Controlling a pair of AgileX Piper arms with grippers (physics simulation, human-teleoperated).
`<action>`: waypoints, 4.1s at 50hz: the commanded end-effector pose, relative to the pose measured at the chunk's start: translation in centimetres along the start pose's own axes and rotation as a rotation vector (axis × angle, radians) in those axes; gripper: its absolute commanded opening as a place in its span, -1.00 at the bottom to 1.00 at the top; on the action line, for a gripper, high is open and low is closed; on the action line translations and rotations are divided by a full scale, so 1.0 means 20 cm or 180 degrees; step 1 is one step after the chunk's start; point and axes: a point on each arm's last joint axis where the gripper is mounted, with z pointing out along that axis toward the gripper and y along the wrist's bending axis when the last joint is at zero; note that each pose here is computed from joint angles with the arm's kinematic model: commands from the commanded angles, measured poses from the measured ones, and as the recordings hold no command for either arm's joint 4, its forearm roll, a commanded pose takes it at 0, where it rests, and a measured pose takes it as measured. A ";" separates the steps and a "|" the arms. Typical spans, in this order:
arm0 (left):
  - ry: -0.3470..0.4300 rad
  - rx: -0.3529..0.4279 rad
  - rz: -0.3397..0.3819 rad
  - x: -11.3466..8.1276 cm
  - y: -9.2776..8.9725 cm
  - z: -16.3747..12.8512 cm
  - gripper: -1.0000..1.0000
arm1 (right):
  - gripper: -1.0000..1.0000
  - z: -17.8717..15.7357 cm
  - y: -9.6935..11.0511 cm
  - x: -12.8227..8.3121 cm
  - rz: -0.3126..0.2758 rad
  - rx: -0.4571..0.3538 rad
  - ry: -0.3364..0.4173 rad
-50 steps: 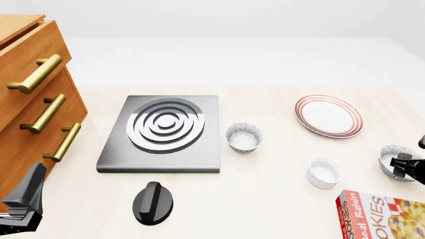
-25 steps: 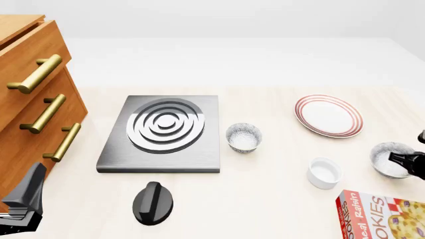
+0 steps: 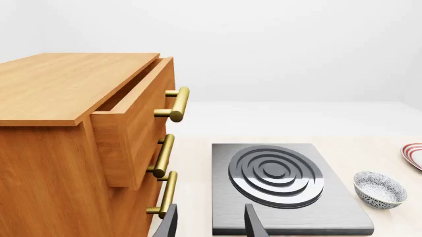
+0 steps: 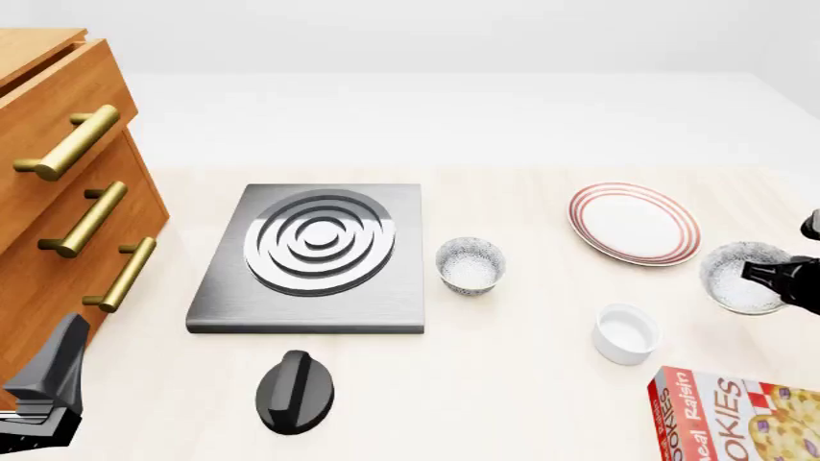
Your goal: Pick the akita bowl next to the plate and place it on the plate.
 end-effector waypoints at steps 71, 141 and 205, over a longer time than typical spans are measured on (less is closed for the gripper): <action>0.0001 0.0000 0.0000 0.00 0.00 0.00 1.00 | -1.00 0.09 0.30 -0.60 0.0290 -0.0509 -0.0405; 0.0000 0.0000 0.0000 0.00 0.00 0.00 1.00 | -1.00 0.42 0.41 -0.58 0.0380 -0.0592 -0.0290; -0.0001 0.0000 0.0000 0.00 0.00 0.00 1.00 | -1.00 0.62 0.49 -0.48 0.0499 -0.0637 -0.0185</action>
